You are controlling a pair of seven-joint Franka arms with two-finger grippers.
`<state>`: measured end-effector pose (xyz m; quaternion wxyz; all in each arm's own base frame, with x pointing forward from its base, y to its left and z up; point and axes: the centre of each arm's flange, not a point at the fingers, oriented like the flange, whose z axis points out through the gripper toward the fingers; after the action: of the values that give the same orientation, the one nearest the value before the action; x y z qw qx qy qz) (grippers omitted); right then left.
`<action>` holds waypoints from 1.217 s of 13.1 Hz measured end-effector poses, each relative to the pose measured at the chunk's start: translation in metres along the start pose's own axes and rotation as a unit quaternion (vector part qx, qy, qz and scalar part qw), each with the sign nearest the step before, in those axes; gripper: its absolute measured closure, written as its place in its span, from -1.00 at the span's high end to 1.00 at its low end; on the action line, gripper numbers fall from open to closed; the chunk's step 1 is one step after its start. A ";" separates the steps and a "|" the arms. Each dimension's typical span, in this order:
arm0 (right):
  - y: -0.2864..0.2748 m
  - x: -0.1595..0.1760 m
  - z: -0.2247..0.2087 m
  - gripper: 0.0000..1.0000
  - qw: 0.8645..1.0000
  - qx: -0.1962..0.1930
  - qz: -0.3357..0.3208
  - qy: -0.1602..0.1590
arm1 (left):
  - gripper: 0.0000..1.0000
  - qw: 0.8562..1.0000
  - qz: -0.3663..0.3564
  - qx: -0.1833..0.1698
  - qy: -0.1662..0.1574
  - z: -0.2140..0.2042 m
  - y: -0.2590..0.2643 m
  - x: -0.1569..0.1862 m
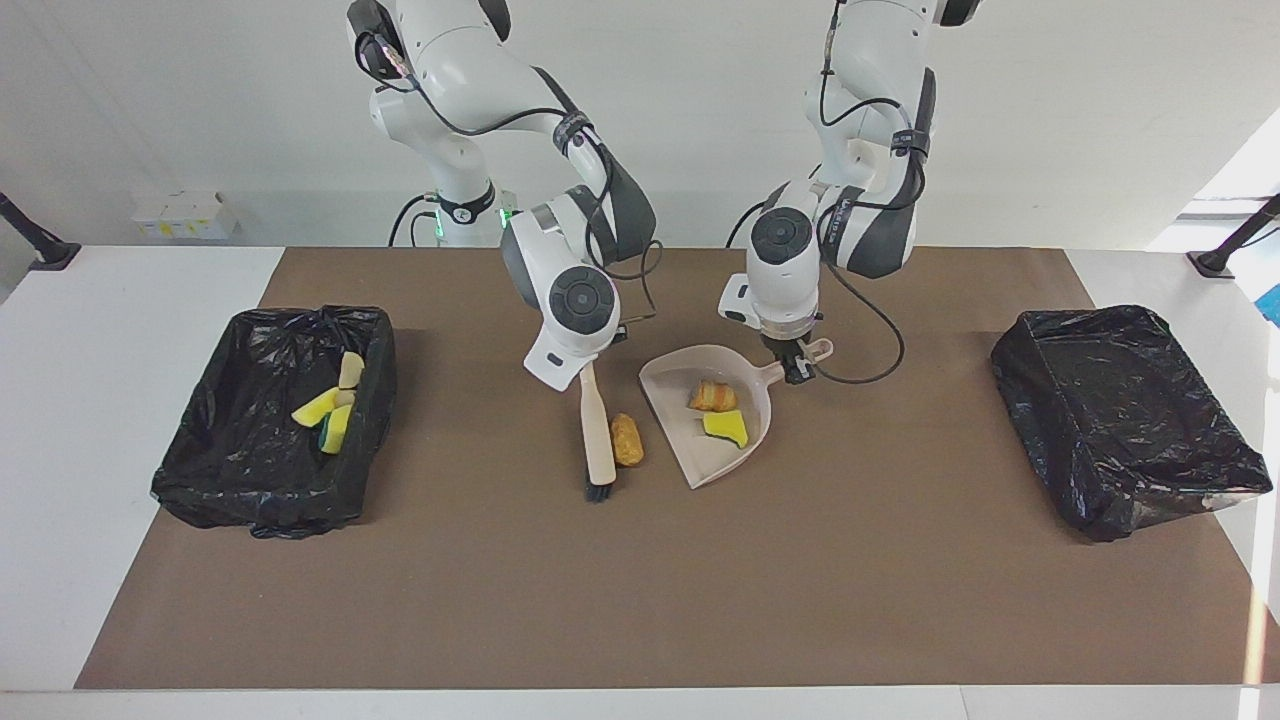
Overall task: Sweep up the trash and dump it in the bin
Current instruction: 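Sweep the far crumb into the dustpan with the right gripper, then carry the loaded dustpan with the left gripper over the nearer bin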
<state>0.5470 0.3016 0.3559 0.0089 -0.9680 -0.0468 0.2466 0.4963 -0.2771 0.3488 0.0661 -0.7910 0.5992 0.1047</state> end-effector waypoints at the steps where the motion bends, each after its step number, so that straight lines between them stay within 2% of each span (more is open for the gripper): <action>1: -0.015 -0.006 0.004 -0.48 1.000 0.015 0.011 -0.002 | -0.36 1.000 0.000 0.000 0.000 0.000 0.000 0.000; 3: -0.050 -0.026 0.014 -0.48 0.999 0.029 0.033 -0.008 | -0.36 1.000 0.000 0.001 0.001 0.000 0.000 0.000; 7: -0.098 -0.063 0.021 -0.48 0.999 0.012 0.030 -0.004 | -0.36 0.999 0.030 0.029 0.034 0.005 -0.005 0.001; 10: -0.076 -0.071 -0.007 -0.48 1.000 0.020 0.008 0.003 | -0.36 0.995 0.075 0.047 0.052 0.008 -0.018 -0.008; 14: -0.020 -0.097 -0.064 -0.48 0.999 0.030 0.006 0.019 | -0.36 0.993 0.093 0.049 0.057 0.011 -0.038 -0.027; 16: 0.018 -0.093 -0.058 -0.48 0.999 0.015 0.019 0.028 | -0.36 0.993 0.092 0.045 0.063 0.009 -0.044 -0.035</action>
<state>0.4950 0.2755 0.4501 0.0203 -0.9749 -0.0239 0.2205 0.5292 -0.2304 0.3480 0.0537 -0.7334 0.6768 0.0333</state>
